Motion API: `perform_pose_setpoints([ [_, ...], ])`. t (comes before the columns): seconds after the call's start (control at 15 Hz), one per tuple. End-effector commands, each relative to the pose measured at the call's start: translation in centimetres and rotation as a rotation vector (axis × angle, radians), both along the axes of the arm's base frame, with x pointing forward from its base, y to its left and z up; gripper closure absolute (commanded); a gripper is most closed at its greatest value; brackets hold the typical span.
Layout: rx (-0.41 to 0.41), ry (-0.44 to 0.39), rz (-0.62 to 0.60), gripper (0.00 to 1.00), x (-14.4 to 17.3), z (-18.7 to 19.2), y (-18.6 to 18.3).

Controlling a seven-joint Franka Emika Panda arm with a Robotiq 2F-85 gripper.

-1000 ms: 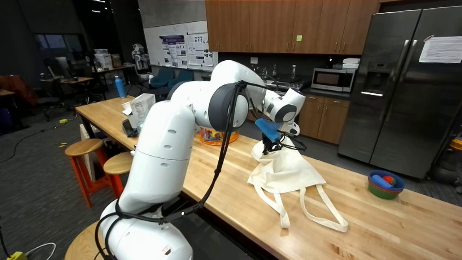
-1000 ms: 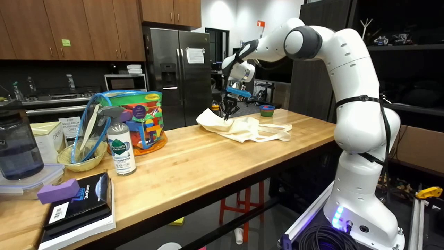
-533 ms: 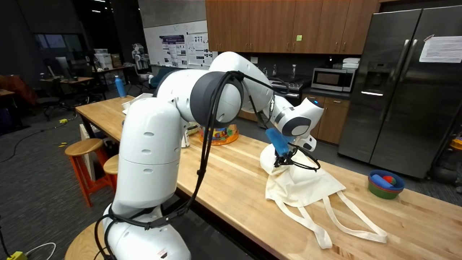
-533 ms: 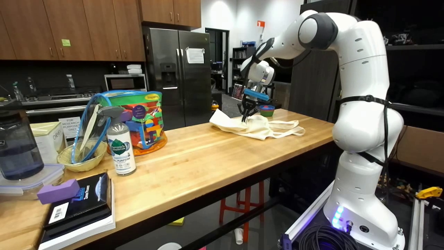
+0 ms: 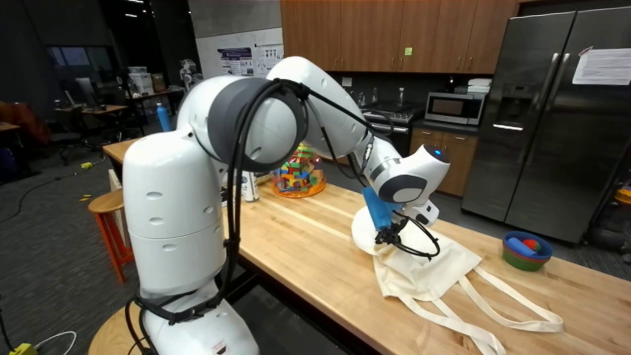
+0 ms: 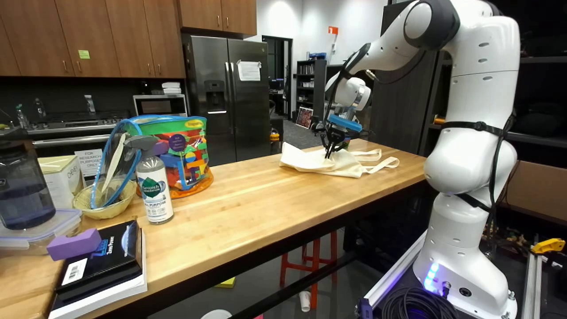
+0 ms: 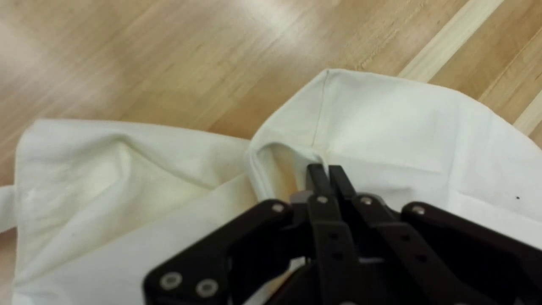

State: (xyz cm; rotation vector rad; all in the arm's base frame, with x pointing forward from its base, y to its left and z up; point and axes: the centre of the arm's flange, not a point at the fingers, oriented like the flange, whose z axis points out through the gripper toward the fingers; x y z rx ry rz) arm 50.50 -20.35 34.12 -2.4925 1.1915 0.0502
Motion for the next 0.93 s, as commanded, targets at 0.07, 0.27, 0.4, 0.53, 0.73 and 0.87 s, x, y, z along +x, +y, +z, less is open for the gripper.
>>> perform_pose_setpoints([
  [0.07,0.013,0.003,0.076,0.99,-2.2,-0.3,5.2],
  [0.27,0.015,0.03,0.171,0.99,-1.4,-1.4,9.2],
  [0.4,0.012,0.042,0.24,0.99,-0.3,-1.8,12.0],
  [0.53,0.004,0.049,0.313,0.99,0.9,-1.9,15.0],
  [0.73,-0.018,0.051,0.431,0.99,2.7,-1.9,19.3],
  [0.87,-0.038,0.056,0.514,0.99,4.1,-1.7,22.3],
])
